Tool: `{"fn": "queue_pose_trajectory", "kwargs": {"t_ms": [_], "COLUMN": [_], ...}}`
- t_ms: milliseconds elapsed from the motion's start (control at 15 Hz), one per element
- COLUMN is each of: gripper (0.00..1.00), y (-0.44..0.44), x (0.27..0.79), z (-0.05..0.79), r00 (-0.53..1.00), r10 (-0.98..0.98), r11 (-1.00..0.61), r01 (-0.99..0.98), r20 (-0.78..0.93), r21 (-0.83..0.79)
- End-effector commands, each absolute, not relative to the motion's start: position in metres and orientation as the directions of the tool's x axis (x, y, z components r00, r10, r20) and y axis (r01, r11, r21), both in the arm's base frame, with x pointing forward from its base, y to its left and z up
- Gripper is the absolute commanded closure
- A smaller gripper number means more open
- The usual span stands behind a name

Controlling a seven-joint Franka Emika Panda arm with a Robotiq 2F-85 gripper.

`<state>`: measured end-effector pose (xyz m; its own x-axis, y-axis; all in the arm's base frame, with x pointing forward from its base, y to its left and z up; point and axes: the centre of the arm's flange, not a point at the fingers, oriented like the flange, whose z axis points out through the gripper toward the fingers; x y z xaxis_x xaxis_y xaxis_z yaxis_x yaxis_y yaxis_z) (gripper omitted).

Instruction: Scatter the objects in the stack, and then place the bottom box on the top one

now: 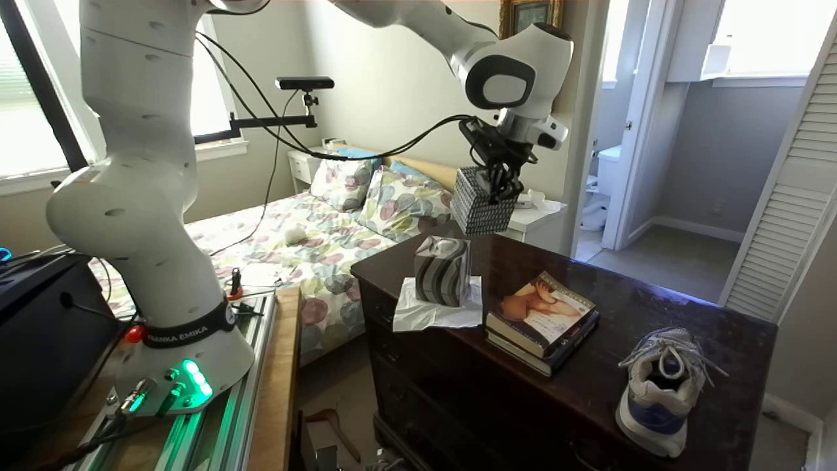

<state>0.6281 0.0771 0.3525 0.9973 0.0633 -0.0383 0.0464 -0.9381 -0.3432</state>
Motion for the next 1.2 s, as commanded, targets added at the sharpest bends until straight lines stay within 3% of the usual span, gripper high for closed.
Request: {"fn": "queue_pose_trajectory", "kwargs": {"t_ms": [0,1067,1133], "gripper": [0.99,0.99,0.75], "y": [0.082,0.102,0.102], "x": [0.661,0.692,0.693], "z": [0.342,0.242,0.239], "r00": [0.999,0.983,0.983], "r10": [-0.019,-0.141,-0.142], "r11": [-0.956,-0.984,-0.984], "r01": [-0.031,-0.153,-0.153], "r20": [-0.043,-0.119,-0.118], "r21": [-0.292,-0.093,-0.089]}}
